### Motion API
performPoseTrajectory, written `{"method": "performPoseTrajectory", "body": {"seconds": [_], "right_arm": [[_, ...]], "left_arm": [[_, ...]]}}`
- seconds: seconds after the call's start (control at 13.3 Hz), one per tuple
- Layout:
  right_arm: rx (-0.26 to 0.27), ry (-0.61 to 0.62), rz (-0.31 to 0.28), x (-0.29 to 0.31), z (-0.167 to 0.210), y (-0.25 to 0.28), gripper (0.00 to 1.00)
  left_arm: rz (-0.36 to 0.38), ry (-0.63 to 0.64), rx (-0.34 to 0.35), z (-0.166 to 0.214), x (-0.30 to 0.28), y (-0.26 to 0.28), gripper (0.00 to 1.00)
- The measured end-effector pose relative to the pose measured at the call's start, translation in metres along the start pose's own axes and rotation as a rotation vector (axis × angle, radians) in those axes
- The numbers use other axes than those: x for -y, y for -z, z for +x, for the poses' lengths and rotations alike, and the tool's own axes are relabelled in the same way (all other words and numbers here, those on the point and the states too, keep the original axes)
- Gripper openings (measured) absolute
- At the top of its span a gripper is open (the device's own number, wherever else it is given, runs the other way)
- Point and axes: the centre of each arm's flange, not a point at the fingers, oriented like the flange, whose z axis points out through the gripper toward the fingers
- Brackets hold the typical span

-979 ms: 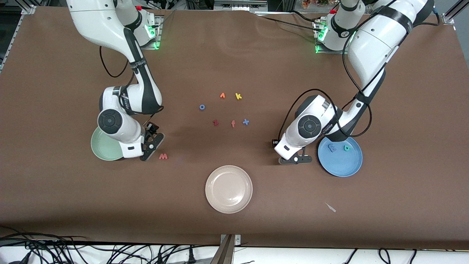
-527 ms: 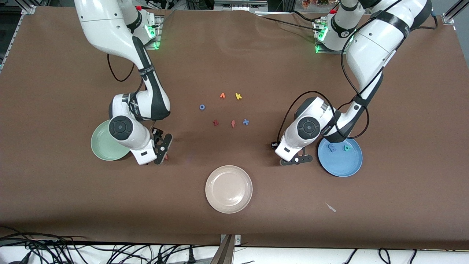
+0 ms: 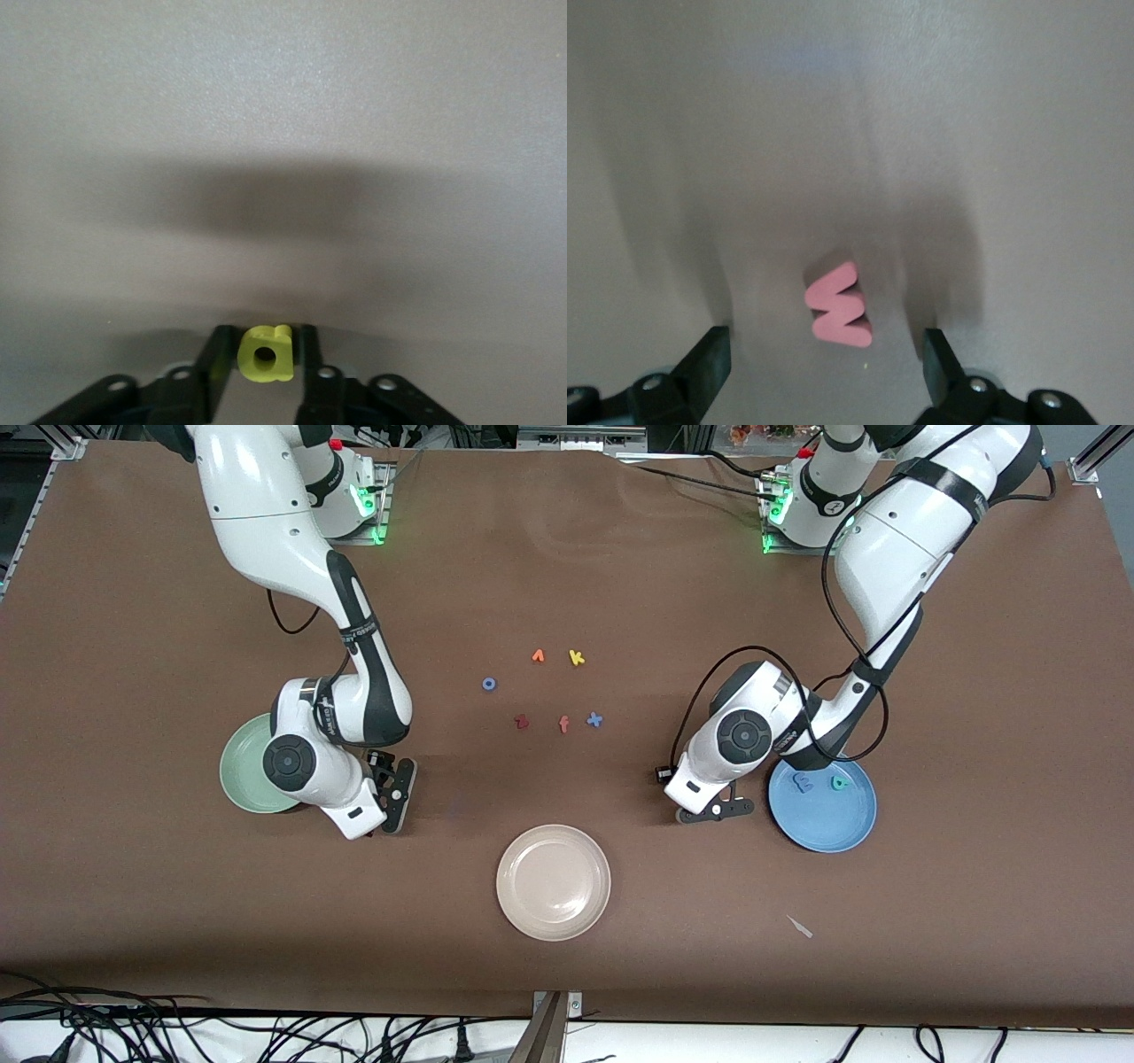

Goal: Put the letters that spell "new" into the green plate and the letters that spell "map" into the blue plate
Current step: 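Grasp the w with the right gripper while the left gripper grasps the a, then place the w on the green plate while the left gripper places the a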

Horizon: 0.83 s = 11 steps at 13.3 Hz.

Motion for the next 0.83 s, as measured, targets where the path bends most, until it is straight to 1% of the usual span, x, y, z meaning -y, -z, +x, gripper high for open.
{"method": "performPoseTrajectory", "body": {"seconds": [0.08,0.15,0.23,0.3,0.38,0.45,0.53,0.68,0.75,0.83], "right_arm": [[-0.003,0.007,-0.005,-0.001,0.003,0.001,0.93],[-0.005,0.015,-0.008,-0.002,0.005,0.002,0.92],[-0.007,0.023,-0.008,-0.002,0.008,0.001,0.85],[-0.008,0.038,-0.006,-0.001,0.011,0.000,0.85],[-0.009,0.055,-0.008,-0.001,0.012,-0.001,0.77],[-0.010,0.069,-0.009,-0.002,0.012,0.000,0.77],[-0.011,0.078,-0.012,-0.003,0.013,0.001,0.69],[-0.015,0.086,-0.020,-0.005,0.015,0.005,0.42],[-0.016,0.088,-0.023,-0.005,0.015,0.006,0.31],[-0.016,0.089,-0.023,-0.005,0.015,0.006,0.27]], "left_arm": [[0.001,0.000,0.000,0.000,0.000,0.000,0.28],[0.001,0.000,0.000,0.000,0.000,0.001,0.28],[0.001,0.000,0.000,0.000,0.000,0.001,0.28],[0.009,0.002,0.006,0.000,0.002,0.002,0.28],[0.032,0.003,0.019,0.002,0.006,0.006,0.28],[0.062,-0.007,0.026,0.006,0.011,0.017,0.28],[0.095,-0.031,0.023,0.012,0.016,0.033,0.28],[0.143,-0.104,-0.010,0.026,0.033,0.070,0.28],[0.154,-0.150,-0.029,0.034,0.046,0.086,0.28],[0.158,-0.192,-0.035,0.043,0.063,0.097,0.28]]}}
